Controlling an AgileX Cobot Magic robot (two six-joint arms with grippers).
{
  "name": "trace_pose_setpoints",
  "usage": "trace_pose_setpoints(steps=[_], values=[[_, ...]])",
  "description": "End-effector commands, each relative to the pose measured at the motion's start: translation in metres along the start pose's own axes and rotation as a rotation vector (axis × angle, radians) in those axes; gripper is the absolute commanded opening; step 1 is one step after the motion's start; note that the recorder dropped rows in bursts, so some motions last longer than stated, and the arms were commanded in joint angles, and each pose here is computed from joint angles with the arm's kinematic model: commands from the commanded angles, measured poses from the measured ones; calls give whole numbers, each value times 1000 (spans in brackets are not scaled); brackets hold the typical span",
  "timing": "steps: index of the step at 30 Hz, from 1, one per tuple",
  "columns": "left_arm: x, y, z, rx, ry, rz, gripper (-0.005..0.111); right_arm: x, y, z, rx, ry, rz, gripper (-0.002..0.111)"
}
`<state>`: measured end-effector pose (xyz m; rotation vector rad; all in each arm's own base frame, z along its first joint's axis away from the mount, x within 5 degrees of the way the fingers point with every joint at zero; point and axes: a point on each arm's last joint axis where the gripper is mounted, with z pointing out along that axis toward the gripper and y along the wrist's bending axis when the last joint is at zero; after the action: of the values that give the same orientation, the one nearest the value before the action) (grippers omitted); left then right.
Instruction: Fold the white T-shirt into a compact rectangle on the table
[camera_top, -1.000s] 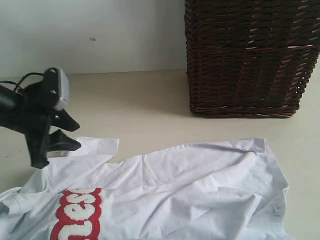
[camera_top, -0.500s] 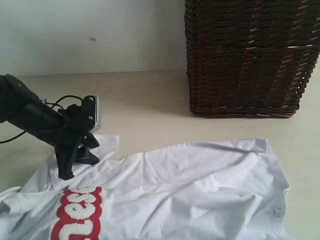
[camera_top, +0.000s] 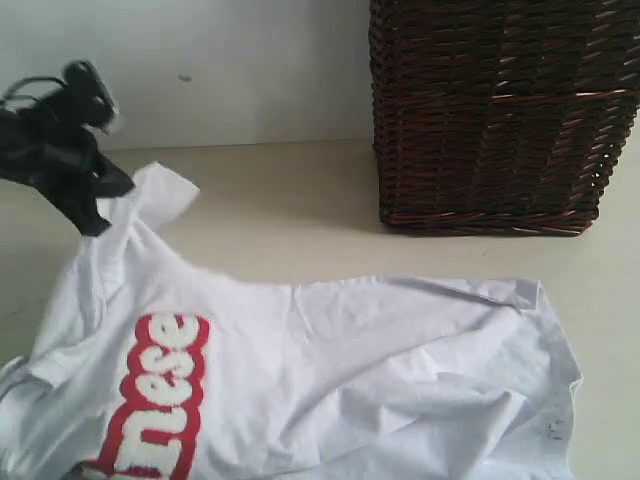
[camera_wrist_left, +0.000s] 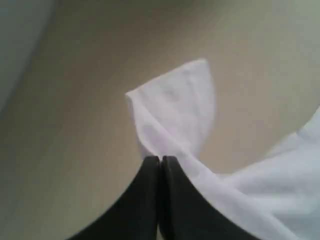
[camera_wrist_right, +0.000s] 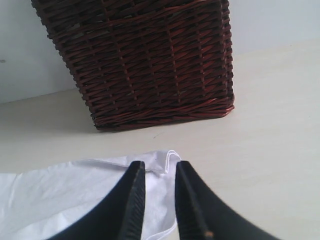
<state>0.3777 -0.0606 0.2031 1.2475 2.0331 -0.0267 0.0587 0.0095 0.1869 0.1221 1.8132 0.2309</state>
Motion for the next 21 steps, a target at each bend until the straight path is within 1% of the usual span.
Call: trace_pose_setpoints(steps=[1,2,3,5,6,7,9,10,11,12,13,15,16,17,18,19,21], values=[[38,51,-29,-113,-14,-236,0,1,0,1,1,3,2,23],[60,59,-27,-120,19,-287,0,1,0,1,1,3,2,23],[80,63,-20,-121,58,-320,0,1,0,1,1,3,2,23],[115,65,4,-141,131,-389,0,1,0,1,1,3,2,23],[127,64,18,-152,160,-420,3,1,0,1,1,3,2,23],[137,65,36,-143,161,-487,12,1,0,1,1,3,2,23],[141,70,50,-156,124,-608,27,1,0,1,1,3,2,23],[140,77,54,-180,93,-686,44,1,0,1,1,3,2,23],[138,81,54,-198,73,-729,54,1,0,1,1,3,2,23],[133,86,49,-217,54,-757,71,1,0,1,1,3,2,23],[124,89,38,-217,34,-750,72,1,0,1,1,3,2,23],[99,95,8,-204,-15,-744,62,1,0,1,1,3,2,23],[72,96,-22,-168,-90,-744,51,1,0,1,1,3,2,23],[60,94,-36,-144,-125,-730,46,1,0,1,1,3,2,23],[42,91,-58,-105,-174,-692,38,1,0,1,1,3,2,23],[31,88,-71,-83,-203,-666,32,1,0,1,1,3,2,23],[11,79,-99,-33,-257,-611,16,1,0,1,1,3,2,23]])
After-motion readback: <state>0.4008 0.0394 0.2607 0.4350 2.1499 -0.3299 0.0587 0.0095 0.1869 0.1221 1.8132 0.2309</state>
